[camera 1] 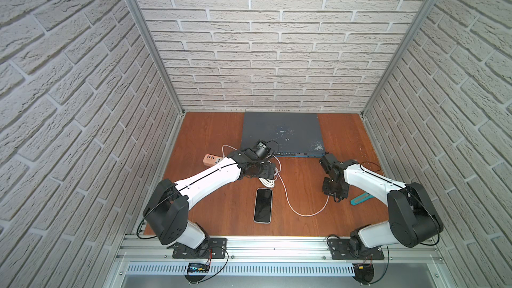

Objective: Plug the charging cable into the phone
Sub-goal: Pick up the charging cable from the center of the board.

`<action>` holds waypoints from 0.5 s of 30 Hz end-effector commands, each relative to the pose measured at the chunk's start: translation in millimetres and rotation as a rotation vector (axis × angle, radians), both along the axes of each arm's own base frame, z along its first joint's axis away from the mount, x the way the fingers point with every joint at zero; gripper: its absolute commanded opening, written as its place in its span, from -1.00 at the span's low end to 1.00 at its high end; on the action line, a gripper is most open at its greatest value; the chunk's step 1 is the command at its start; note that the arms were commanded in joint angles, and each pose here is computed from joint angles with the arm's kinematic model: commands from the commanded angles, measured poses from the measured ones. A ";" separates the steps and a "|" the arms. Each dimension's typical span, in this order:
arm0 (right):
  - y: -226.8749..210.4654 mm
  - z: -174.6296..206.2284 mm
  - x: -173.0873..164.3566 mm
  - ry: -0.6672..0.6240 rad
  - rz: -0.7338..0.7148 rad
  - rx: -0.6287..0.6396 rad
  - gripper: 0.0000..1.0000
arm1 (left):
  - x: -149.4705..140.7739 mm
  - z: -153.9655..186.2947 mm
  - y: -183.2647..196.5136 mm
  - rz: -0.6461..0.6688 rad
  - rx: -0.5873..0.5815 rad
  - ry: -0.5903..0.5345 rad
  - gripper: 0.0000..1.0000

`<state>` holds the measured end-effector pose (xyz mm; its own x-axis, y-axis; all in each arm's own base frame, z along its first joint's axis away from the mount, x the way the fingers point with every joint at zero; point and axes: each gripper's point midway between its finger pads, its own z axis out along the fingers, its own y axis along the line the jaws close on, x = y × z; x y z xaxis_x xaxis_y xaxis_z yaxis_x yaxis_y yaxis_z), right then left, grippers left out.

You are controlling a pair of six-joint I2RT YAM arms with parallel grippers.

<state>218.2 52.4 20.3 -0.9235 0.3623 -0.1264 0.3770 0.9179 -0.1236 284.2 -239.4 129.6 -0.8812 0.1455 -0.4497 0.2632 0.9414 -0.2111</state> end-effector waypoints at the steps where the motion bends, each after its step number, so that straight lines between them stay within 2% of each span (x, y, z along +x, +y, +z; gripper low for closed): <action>1: 5.8 -13.9 -0.2 0.004 -0.014 0.028 -0.22 | -5.3 11.1 3.7 -0.015 -0.017 -0.030 0.91; 6: 9.1 -20.9 0.9 0.005 -0.021 0.048 -0.31 | -11.1 18.6 12.7 -0.007 -0.014 -0.043 0.93; 13: 9.3 -21.4 -0.1 0.019 -0.009 0.053 -0.86 | -16.8 27.6 24.4 0.009 -0.012 -0.060 0.94; 15: 9.3 -22.0 -0.7 0.027 -0.001 0.054 -0.94 | -17.4 29.6 28.3 0.020 -0.012 -0.065 0.94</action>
